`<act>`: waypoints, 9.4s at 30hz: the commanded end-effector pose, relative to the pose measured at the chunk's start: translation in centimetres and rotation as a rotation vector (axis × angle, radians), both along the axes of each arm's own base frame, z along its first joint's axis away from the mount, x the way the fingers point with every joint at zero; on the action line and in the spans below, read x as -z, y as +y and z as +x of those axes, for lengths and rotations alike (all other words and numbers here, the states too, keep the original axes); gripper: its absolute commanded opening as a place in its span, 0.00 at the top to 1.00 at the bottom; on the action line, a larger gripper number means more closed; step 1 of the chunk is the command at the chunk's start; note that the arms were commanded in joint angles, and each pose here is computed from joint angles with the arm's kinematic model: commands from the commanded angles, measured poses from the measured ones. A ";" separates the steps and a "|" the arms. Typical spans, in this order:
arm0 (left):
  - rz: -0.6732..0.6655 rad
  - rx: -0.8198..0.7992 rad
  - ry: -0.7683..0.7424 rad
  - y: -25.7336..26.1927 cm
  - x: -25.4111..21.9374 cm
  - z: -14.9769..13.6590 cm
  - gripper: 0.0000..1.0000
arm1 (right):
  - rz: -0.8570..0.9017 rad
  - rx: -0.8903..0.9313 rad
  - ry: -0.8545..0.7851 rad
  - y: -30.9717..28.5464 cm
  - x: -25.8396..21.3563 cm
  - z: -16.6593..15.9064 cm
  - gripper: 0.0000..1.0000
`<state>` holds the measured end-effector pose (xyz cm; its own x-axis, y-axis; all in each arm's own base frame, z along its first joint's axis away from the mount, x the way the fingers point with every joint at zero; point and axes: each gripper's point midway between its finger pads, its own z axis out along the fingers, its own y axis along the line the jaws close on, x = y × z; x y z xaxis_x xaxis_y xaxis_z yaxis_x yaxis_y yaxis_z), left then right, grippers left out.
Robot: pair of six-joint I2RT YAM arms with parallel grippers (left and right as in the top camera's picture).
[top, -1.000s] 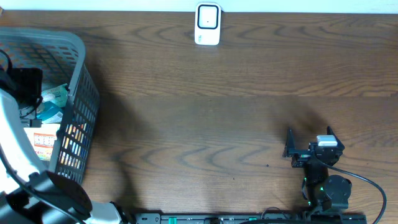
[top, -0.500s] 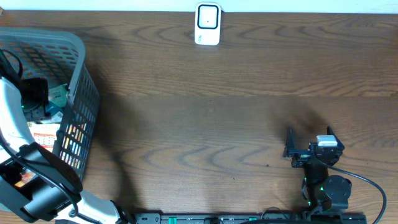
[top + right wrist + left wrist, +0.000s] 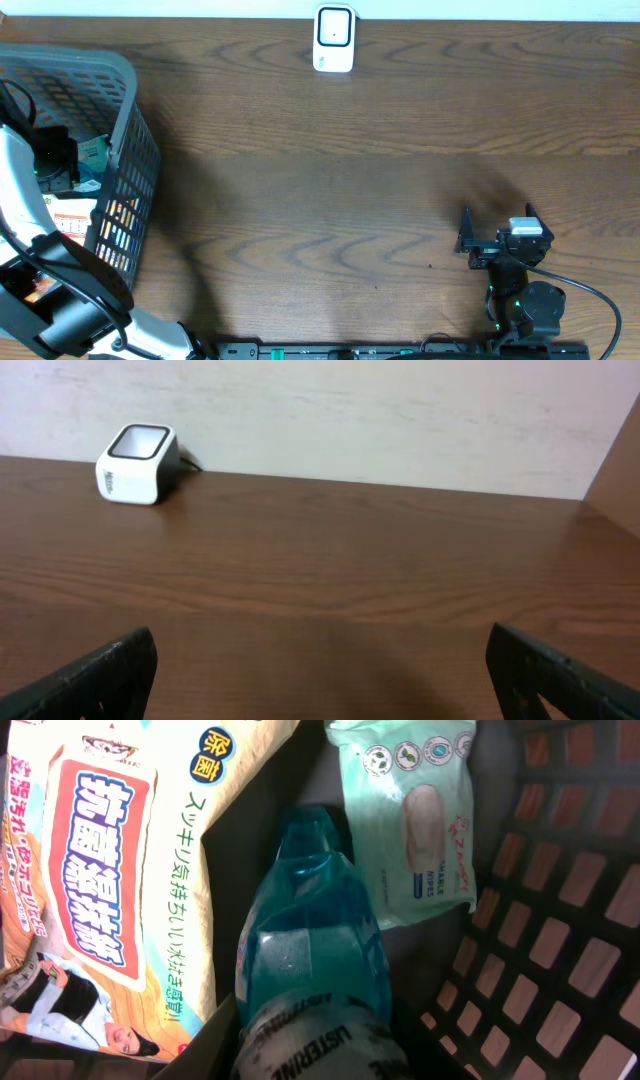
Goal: Scan the item barcode
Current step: 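Reach the left gripper into the basket and grasp the blue Listerine bottle, then carry the Listerine bottle to the table centre and set it upright, then return the left gripper to the basket and grasp the wet-wipes pack, then carry the wet-wipes pack right and turn it over the table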
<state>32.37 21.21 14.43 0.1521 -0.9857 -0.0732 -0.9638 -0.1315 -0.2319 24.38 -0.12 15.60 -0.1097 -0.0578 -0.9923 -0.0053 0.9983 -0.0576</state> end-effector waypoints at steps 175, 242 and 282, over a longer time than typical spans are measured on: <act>0.073 0.222 0.167 -0.2 5.3 -3.9 0.88 | -0.009 -0.013 -0.003 0.3 0.0 0.0 0.01; 0.291 2.162 -0.592 -59.3 2.1 0.9 0.08 | -0.009 -0.013 -0.002 0.3 0.1 0.0 0.01; 0.318 2.502 -0.389 -60.2 13.5 -1.3 0.93 | -0.009 -0.013 -0.002 0.3 0.1 0.0 0.01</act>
<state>27.79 -41.13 1.32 -0.6185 0.6670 -0.4155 0.7858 0.5253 -0.3264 24.38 -0.12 15.60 -0.1097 -0.0578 -0.9923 -0.0053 0.9983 -0.0576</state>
